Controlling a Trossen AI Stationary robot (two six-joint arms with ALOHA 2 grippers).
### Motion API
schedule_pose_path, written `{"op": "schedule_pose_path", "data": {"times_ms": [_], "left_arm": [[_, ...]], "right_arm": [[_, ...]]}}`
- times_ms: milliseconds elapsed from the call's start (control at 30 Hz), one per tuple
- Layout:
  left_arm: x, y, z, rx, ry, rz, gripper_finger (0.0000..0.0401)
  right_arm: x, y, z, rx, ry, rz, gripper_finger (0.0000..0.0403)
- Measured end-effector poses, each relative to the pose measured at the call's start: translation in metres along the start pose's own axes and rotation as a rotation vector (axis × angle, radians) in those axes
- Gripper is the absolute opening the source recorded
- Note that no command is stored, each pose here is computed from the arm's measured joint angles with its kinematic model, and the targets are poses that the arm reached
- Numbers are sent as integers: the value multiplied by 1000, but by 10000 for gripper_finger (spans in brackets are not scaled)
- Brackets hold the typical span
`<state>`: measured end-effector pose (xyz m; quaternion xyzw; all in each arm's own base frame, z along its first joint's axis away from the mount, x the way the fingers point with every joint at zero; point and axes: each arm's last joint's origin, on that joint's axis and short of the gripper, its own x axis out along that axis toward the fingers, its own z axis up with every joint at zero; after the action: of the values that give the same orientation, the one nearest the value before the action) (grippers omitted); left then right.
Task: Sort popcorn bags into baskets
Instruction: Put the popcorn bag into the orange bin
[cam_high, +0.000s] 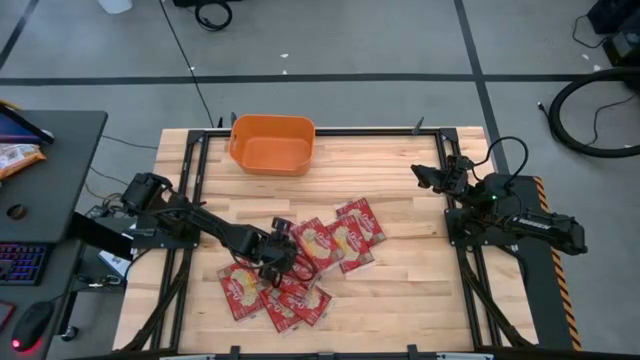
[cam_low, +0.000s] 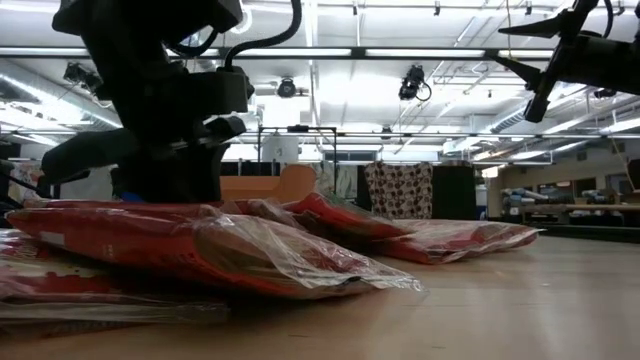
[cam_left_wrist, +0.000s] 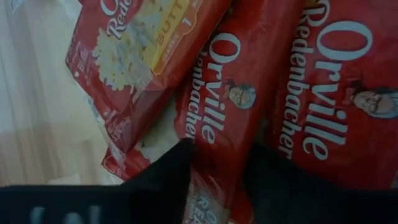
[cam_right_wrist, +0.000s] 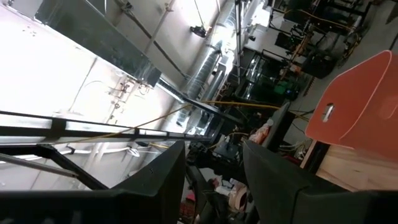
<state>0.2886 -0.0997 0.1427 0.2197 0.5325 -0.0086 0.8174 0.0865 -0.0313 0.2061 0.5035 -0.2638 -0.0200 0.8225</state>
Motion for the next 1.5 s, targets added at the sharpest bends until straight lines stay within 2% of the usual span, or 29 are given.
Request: {"op": "schedule_pose_path", "data": {"times_ms": [200,333,567,700,833,1100,1233,1500], "left_arm": [[-3,1,3,-86,8,-4,27],[-14,6,14,-187,40,-33,22],[-57,24,34,-183,10,-360,23],[-87,46,26,-242,9,-417,23],[-113,70,5,-336,20,-365,23],[-139,116,-41,-446,78,-23,23],[-135,142,-52,-417,116,112,23],[-114,203,-75,-340,183,233,23]], "right_arm": [[0,0,0,9,2,1,168],[0,0,0,22,2,1,168],[0,0,0,29,2,1,168],[0,0,0,32,2,0,168],[0,0,0,32,2,-3,168],[0,-2,1,17,-30,-26,168],[0,-2,1,-11,-46,-37,168],[0,-3,2,-20,-90,-61,168]]}}
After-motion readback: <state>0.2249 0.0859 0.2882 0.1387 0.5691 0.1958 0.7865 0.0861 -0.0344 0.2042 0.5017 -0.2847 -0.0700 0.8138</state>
